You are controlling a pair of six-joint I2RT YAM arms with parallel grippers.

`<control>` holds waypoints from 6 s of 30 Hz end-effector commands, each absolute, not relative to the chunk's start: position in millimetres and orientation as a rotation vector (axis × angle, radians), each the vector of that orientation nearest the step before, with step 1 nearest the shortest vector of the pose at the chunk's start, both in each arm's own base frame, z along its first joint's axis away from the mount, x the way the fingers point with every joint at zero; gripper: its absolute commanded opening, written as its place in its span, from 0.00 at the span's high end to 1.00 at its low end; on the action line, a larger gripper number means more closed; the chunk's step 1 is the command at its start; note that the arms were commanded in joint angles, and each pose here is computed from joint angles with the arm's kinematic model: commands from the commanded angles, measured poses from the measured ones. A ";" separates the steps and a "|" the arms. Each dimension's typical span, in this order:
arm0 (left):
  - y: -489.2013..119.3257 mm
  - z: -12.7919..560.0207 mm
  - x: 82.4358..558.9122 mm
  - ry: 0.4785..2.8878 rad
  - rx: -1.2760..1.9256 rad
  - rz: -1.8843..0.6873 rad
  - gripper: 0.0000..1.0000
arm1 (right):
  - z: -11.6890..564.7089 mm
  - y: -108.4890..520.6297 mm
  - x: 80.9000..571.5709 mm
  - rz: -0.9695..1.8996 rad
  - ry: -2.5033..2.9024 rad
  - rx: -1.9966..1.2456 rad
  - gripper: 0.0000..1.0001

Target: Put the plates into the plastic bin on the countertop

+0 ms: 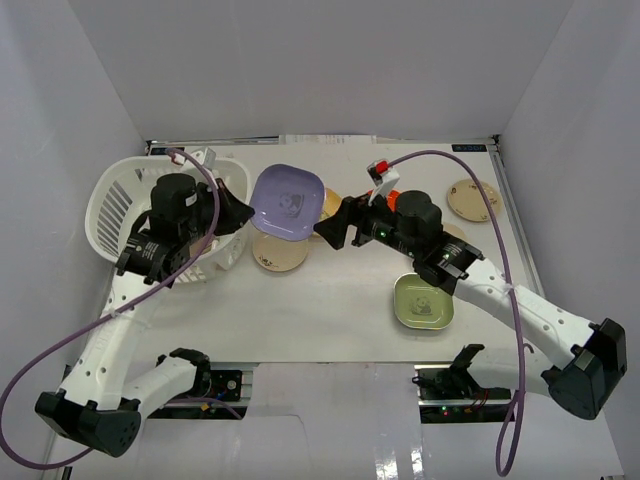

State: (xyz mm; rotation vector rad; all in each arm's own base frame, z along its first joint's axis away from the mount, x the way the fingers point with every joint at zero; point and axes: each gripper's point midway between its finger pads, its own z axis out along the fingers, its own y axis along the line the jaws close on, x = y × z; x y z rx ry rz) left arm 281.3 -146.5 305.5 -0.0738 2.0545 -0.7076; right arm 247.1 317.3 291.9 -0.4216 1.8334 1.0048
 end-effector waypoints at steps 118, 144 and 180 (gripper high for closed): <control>-56.1 350.5 337.1 1.847 -0.437 -0.226 0.98 | 114.9 158.9 221.6 0.348 2.246 -0.110 0.10; 106.1 167.1 351.2 1.989 -1.098 -0.137 0.15 | 38.1 146.4 200.5 0.241 2.439 -0.123 0.40; -200.6 212.2 203.7 2.331 0.046 -1.005 0.14 | 171.6 330.0 141.1 0.513 1.902 -1.149 0.92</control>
